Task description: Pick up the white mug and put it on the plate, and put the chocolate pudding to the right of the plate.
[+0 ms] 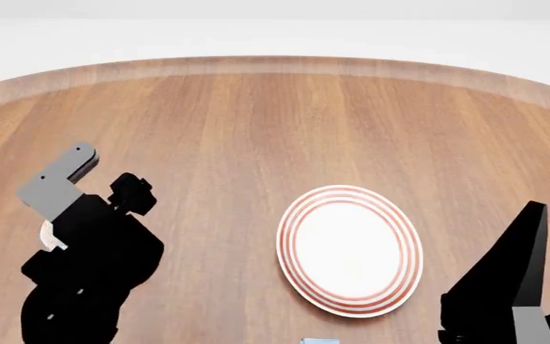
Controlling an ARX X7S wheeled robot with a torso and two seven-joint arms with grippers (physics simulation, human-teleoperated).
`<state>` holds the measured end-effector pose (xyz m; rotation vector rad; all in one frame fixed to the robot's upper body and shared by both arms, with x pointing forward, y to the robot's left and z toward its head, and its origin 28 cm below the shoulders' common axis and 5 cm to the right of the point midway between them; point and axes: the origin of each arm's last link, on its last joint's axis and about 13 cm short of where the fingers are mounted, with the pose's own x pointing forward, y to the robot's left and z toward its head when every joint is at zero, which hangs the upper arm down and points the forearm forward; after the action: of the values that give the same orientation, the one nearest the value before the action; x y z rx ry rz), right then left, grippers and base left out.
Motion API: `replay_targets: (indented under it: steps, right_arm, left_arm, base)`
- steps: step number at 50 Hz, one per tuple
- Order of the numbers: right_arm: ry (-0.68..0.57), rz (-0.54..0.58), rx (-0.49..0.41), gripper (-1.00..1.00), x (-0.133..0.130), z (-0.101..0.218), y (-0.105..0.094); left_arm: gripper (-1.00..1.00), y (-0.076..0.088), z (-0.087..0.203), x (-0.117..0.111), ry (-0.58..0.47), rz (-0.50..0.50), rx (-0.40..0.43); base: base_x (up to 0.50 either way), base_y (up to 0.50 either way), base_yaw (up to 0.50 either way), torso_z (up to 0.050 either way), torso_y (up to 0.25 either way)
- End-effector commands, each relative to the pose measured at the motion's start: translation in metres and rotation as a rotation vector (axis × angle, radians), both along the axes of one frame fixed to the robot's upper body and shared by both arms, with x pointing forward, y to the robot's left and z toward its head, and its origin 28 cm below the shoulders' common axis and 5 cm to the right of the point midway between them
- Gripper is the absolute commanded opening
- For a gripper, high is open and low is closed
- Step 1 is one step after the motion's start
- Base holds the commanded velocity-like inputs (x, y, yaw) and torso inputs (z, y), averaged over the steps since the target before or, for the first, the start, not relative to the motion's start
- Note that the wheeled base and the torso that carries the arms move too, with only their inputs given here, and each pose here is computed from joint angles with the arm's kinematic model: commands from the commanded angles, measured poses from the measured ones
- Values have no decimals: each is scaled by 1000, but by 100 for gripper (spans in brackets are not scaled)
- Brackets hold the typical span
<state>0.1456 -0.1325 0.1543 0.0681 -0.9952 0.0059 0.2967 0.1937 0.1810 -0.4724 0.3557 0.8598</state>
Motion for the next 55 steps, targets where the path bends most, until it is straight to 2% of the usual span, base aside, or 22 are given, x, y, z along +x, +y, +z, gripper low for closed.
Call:
replay_targets:
  steps: [1,28,55]
  right_arm:
    - [-6,-18,-21,100,0,0,-1]
    - [5,-14,-20,100,1,-2,-1]
    - [14,-11,-19,100,2,-3,-1]
  left_arm:
    - [100,3,-16,8,18,42,-30]
    - [100,9,-54,20,119,2,-28]
    - [100,3,-77,28,171,-14,-32]
  base:
    - [0,0,0,0,0]
    - [0,0,0,0,0]
    - [0,0,0,0,0]
